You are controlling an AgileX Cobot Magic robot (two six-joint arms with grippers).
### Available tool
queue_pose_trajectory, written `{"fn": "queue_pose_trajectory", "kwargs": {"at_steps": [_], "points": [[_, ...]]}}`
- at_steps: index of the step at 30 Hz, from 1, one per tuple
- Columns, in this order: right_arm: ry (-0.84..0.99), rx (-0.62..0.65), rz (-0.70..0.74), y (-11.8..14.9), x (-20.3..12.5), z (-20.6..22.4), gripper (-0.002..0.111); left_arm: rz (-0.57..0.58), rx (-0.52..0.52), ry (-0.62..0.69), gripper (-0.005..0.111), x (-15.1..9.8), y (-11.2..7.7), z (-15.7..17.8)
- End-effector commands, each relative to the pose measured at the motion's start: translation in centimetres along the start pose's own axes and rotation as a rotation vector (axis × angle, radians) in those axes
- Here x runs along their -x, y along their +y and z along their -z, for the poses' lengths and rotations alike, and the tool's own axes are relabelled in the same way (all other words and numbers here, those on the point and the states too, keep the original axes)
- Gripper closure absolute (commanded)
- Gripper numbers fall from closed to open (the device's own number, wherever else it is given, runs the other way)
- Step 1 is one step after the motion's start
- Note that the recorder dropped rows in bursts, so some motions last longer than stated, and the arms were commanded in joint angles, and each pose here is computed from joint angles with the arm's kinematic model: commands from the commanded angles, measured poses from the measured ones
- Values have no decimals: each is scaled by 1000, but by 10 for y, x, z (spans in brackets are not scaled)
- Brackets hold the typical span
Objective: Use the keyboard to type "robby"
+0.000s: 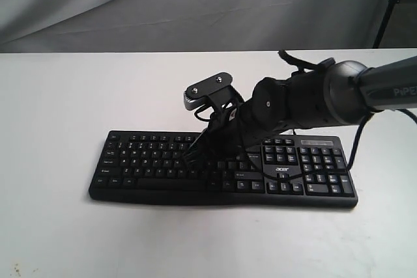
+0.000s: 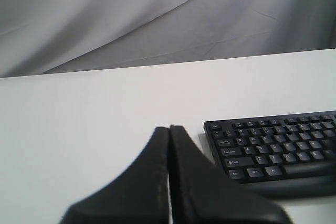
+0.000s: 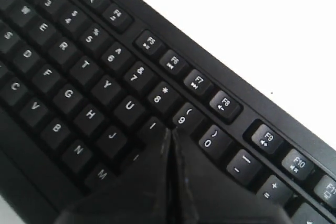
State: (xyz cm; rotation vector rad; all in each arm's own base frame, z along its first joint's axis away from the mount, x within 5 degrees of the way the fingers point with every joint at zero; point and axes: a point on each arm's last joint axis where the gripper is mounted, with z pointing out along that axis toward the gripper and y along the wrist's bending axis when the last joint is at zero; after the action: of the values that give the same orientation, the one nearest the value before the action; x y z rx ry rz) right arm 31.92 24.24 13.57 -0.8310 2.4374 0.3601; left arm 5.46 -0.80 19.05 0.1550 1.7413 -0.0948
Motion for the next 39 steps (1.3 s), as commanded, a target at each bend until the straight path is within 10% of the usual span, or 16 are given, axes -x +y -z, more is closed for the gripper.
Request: {"fn": "queue_pose_trajectory", "kwargs": {"at_steps": [1, 11, 39], "points": [[-6, 37, 46, 18, 8, 18, 108, -3, -5, -7, 107, -1, 0, 0], [11, 105, 115, 56, 19, 0, 108, -3, -5, -7, 107, -1, 0, 0], [27, 80, 124, 56, 5, -32, 108, -3, -5, -7, 107, -1, 0, 0]]}}
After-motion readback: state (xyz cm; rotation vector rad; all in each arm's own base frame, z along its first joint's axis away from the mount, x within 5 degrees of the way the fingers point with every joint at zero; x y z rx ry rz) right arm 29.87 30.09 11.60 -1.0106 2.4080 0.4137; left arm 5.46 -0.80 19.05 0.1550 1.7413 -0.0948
